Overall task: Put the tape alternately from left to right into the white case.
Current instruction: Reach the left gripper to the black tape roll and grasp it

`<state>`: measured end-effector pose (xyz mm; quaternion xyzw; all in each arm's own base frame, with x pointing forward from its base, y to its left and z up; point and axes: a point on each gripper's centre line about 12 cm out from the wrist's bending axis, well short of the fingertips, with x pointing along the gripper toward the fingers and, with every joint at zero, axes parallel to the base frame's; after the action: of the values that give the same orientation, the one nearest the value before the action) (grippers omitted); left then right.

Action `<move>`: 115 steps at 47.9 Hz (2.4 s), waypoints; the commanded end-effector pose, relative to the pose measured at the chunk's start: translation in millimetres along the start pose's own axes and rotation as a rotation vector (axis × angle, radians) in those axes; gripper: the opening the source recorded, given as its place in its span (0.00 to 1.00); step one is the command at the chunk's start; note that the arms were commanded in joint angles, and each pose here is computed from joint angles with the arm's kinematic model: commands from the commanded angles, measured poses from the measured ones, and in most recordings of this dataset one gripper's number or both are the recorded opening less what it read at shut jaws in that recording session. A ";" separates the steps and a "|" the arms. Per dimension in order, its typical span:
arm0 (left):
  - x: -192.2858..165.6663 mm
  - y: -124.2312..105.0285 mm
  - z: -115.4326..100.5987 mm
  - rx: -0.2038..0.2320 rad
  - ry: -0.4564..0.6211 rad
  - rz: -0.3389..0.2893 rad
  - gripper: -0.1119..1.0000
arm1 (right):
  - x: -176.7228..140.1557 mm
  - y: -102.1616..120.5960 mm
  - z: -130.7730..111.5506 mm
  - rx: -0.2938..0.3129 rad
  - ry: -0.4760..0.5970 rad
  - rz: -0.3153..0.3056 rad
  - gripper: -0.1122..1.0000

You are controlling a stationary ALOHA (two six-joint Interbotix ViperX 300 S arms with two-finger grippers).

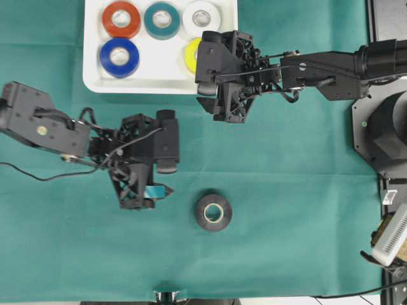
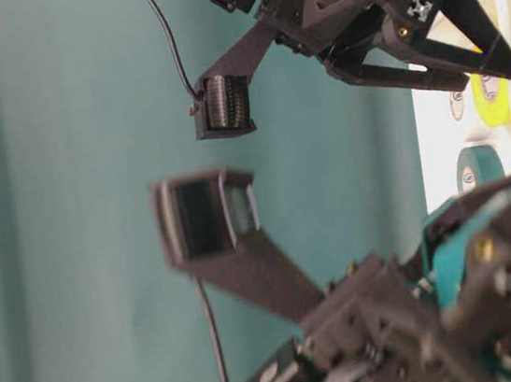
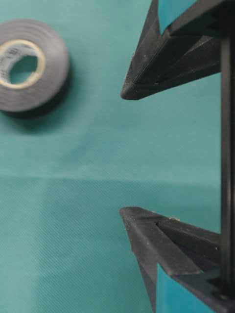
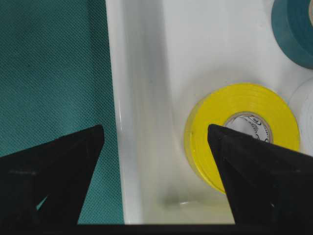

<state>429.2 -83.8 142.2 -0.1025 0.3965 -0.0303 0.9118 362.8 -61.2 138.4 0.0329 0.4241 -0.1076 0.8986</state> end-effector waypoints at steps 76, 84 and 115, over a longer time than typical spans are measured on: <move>75.6 -33.3 50.1 -0.392 0.152 0.055 1.00 | -7.4 1.7 5.4 -0.002 -0.038 0.011 0.81; 75.1 -33.0 49.3 -0.396 0.172 0.067 0.96 | -7.7 1.1 4.6 -0.001 -0.038 0.011 0.81; 71.3 -38.2 52.4 -0.389 0.201 0.078 0.33 | -7.2 1.9 1.5 0.001 -0.034 0.014 0.81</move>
<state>508.4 -123.7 106.3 -0.2463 0.5147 0.0809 0.8172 357.0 -59.5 131.9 0.0354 0.4280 -0.1047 0.8970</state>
